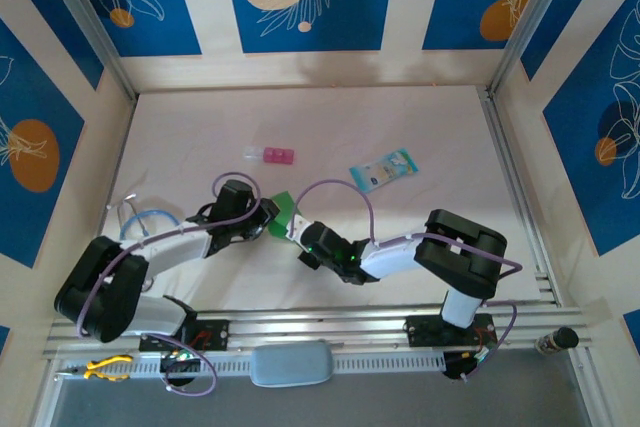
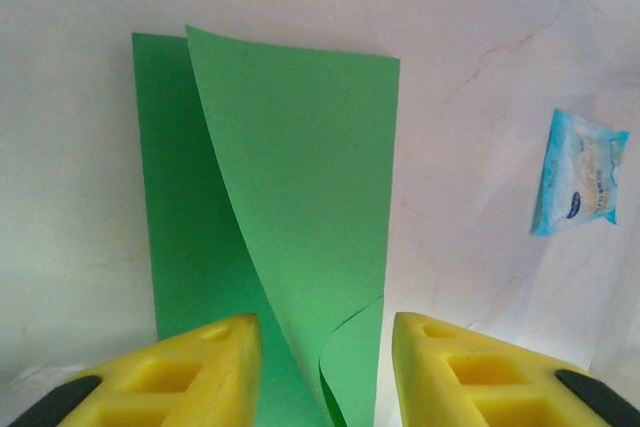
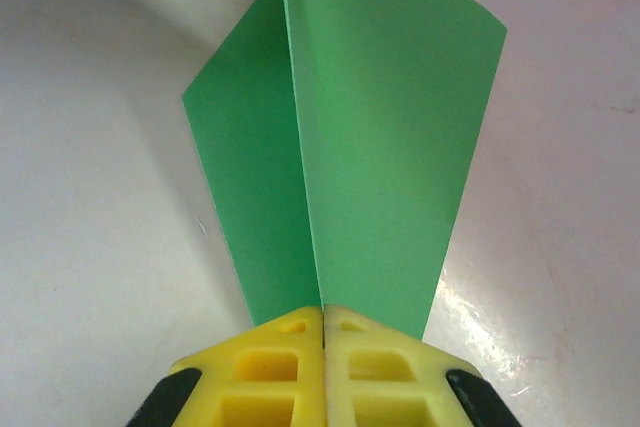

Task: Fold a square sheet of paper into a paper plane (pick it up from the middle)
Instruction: Fourth fold the wing at the center of the table.

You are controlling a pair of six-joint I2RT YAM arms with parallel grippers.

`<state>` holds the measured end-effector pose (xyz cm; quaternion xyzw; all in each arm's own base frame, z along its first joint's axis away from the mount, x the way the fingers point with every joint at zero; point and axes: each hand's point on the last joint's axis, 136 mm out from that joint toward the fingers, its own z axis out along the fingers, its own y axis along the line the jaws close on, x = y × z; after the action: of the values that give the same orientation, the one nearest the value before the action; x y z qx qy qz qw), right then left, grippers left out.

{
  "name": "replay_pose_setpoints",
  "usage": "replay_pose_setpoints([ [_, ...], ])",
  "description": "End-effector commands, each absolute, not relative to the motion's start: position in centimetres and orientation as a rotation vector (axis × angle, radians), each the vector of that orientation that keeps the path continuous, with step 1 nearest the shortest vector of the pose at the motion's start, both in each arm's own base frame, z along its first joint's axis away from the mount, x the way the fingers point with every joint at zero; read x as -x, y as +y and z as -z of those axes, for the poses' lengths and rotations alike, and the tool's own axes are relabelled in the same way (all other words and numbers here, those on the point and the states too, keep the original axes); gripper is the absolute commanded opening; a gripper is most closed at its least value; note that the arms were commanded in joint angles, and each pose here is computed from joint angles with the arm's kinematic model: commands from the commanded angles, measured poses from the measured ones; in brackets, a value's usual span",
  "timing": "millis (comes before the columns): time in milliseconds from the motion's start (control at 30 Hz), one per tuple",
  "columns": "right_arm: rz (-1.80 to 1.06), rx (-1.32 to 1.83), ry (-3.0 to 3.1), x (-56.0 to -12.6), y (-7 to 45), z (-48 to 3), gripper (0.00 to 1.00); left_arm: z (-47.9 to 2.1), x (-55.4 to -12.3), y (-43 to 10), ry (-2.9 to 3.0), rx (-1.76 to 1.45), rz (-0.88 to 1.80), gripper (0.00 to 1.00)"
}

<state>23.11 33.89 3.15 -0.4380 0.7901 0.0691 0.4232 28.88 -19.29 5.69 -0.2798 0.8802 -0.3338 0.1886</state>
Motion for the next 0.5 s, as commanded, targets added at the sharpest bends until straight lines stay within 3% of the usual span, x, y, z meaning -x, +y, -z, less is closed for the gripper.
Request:
replay_pose_setpoints([
  [0,-0.215,1.06,1.946,-23.3,34.2,-4.4,0.06,-6.1,-29.5,-20.0,2.501,0.735,0.966,0.34],
  [233,-0.187,1.036,1.975,-23.5,33.3,-4.1,0.13,-7.0,-29.8,-19.6,2.473,0.729,0.949,0.1],
  [467,-0.148,1.018,2.003,-23.8,32.5,-3.5,0.16,-7.5,-30.1,-20.0,2.456,0.737,0.984,0.06],
])
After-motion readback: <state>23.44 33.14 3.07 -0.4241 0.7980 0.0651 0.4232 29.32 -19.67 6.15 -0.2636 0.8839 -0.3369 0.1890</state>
